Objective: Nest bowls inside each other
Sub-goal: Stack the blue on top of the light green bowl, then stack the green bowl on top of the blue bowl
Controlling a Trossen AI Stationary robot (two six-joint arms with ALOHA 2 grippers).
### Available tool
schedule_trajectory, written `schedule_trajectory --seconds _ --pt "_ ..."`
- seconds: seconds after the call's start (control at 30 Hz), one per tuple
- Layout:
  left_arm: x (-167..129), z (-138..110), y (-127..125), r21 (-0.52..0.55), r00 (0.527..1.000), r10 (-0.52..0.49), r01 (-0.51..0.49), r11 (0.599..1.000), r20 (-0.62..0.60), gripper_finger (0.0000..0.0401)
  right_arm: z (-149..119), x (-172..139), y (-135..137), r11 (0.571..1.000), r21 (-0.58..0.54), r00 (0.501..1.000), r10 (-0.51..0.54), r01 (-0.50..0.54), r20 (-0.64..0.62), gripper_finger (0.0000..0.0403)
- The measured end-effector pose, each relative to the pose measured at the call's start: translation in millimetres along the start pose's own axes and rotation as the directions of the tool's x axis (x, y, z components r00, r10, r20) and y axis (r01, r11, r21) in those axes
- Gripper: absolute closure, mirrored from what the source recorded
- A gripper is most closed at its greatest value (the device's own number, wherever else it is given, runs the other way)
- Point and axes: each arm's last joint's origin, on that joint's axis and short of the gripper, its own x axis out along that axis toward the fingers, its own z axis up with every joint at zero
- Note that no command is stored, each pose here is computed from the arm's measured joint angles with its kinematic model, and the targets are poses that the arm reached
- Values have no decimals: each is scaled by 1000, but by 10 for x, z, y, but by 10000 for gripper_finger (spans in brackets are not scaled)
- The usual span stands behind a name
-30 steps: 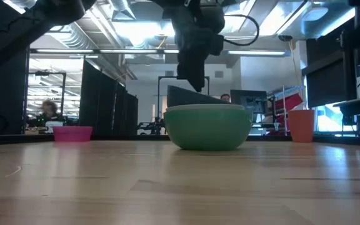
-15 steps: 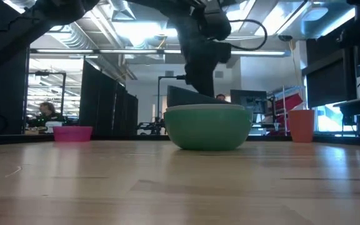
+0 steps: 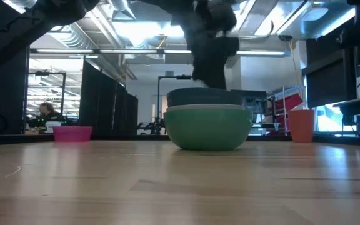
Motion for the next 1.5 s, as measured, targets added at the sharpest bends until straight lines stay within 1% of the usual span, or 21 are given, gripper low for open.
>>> schedule_trajectory --seconds 0.03,0.1,0.13,0.17,0.23,0.3,0.37,0.47,0.53,0.7,0.87,0.93,1.03,1.1,1.17,1.3,1.4,1.5 --pt "-127 11 -42 -3 999 2 -1 1000 38 252 2 0 2 1000 0 1000 5 -5 2 210" --pt "-350 19 -157 14 998 -6 5 1000 65 252 24 9 16 999 -1 999 48 -48 6 210" --pt "-509 6 -214 27 998 -7 5 1000 68 252 48 24 30 996 4 996 86 -86 4 210" --pt "-601 -26 -282 45 999 -2 0 999 44 252 75 44 45 991 19 991 134 -134 -3 210" --pt "-847 -96 -380 88 1000 5 -6 996 13 252 152 103 80 971 37 971 238 -237 -16 210" --pt "-985 -184 -441 113 999 -1 6 994 -48 252 258 189 105 951 60 952 306 -305 -20 210" --pt "-1047 -262 -465 113 994 -4 17 993 -113 252 353 289 118 936 76 937 347 -343 -35 210" --pt "-1141 -361 -476 110 981 -8 30 993 -192 252 449 446 134 922 110 917 383 -372 -107 210" --pt "-1196 -416 -490 118 972 -10 39 992 -235 252 493 532 185 917 107 899 398 -384 -181 210" --pt "-1292 -435 -458 182 975 -7 49 982 -221 252 554 717 396 914 43 839 389 -404 -381 210" --pt "-1388 -455 -427 246 978 -4 56 968 -207 252 546 890 676 899 -54 757 331 -434 -564 210" --pt "-1426 -464 -415 271 979 -3 58 961 -201 252 520 951 805 887 -102 721 293 -450 -628 210" --pt "-1498 -479 -389 301 982 1 57 952 -188 252 447 970 1024 847 -144 651 272 -511 -709 210" --pt "-1545 -490 -366 306 984 3 52 951 -178 252 397 938 1176 817 -163 610 264 -553 -747 210" --pt "-1596 -500 -345 304 986 7 45 952 -166 252 338 912 1304 803 -175 583 244 -569 -775 210" --pt "-1606 -502 -345 304 986 7 44 952 -164 252 160 903 1518 812 -183 545 188 -555 -817 210" --pt "-1621 -504 -356 311 987 4 47 949 -161 252 13 934 1681 812 -201 529 151 -548 -835 210" --pt "-1621 -504 -358 322 987 2 51 945 -160 252 -93 993 1830 816 -186 522 159 -547 -838 210"
